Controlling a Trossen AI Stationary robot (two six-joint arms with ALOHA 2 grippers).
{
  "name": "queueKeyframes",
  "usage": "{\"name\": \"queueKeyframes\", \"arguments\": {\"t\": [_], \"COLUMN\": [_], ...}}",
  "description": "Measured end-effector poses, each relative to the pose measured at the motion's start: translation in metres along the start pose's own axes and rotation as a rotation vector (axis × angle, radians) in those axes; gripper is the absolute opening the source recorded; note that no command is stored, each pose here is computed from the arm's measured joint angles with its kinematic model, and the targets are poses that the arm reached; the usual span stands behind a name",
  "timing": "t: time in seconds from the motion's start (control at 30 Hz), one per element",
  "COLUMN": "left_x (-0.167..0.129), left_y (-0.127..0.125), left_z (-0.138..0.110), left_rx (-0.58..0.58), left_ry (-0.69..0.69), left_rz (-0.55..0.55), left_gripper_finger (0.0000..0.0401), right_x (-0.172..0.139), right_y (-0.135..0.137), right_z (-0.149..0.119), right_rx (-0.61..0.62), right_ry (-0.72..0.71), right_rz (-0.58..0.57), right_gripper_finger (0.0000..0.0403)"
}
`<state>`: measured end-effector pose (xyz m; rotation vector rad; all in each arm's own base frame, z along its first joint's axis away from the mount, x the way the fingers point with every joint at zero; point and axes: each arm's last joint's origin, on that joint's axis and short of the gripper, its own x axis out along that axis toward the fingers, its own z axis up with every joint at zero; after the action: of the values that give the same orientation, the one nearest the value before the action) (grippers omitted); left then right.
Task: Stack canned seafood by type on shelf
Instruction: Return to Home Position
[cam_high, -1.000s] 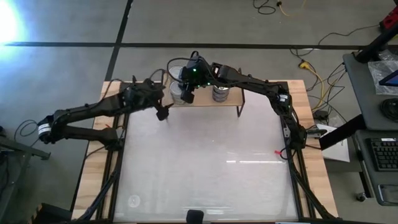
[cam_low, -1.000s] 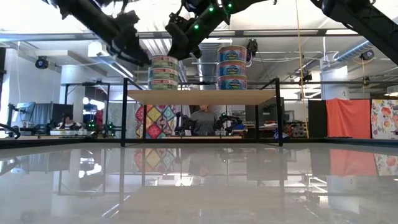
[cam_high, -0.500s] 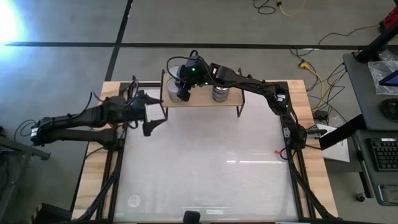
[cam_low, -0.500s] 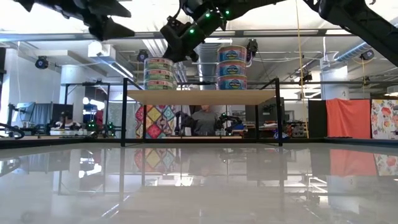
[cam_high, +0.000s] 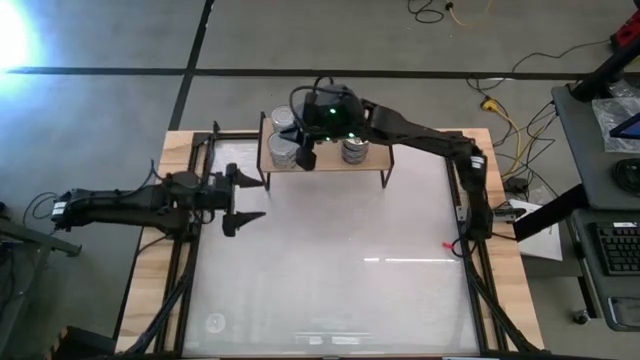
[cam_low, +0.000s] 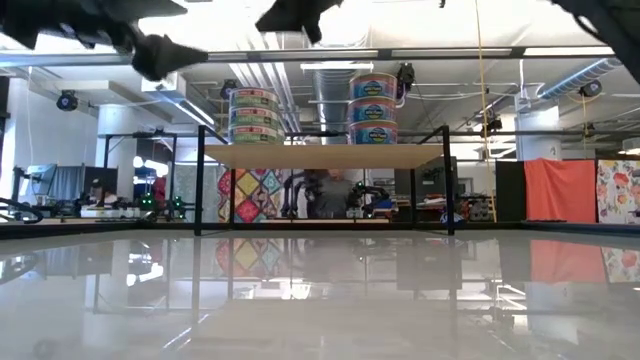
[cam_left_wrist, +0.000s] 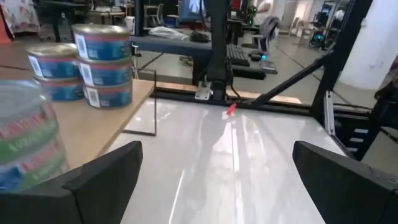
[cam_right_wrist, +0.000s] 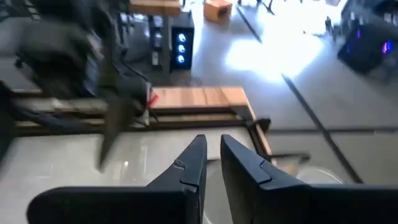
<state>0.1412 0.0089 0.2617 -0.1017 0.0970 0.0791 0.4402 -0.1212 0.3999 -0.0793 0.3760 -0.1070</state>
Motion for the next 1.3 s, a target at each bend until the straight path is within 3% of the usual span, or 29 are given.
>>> {"name": "queueKeyframes", "arguments": {"t": [0.2, 0.3, 0.4, 0.5, 0.63, 1.03, 1.2, 1.3], "left_x": [0.010, 0.014, 0.017, 0.019, 0.024, 0.046, 0.048, 0.042], "left_y": [-0.010, -0.018, -0.028, -0.037, -0.045, -0.040, -0.034, -0.034], "left_z": [-0.024, -0.039, -0.046, -0.052, -0.054, -0.071, -0.071, -0.063], "left_rx": [-0.062, -0.061, -0.059, -0.040, -0.042, -0.034, -0.008, -0.012], "left_ry": [-0.035, 0.007, 0.019, 0.048, 0.038, -0.002, 0.001, -0.041], "left_rz": [-0.029, 0.017, 0.091, 0.088, 0.055, 0.021, 0.050, -0.005], "left_gripper_finger": [0.0400, 0.0400, 0.0400, 0.0400, 0.0400, 0.0385, 0.0366, 0.0356], "right_x": [-0.036, -0.059, -0.075, -0.092, -0.130, -0.208, -0.252, -0.279], "right_y": [0.037, 0.060, 0.082, 0.098, 0.101, 0.089, 0.093, 0.094], "right_z": [0.007, 0.001, -0.024, -0.059, -0.095, -0.208, -0.232, -0.253], "right_rx": [-0.056, -0.088, -0.095, -0.076, -0.018, 0.178, 0.165, 0.154], "right_ry": [-0.037, -0.119, -0.179, -0.213, -0.265, -0.198, -0.395, -0.545], "right_rz": [0.084, 0.151, 0.193, 0.231, 0.216, 0.059, 0.064, 0.060], "right_gripper_finger": [0.0038, 0.0038, 0.0038, 0.0038, 0.0038, 0.0038, 0.0038, 0.0038]}}
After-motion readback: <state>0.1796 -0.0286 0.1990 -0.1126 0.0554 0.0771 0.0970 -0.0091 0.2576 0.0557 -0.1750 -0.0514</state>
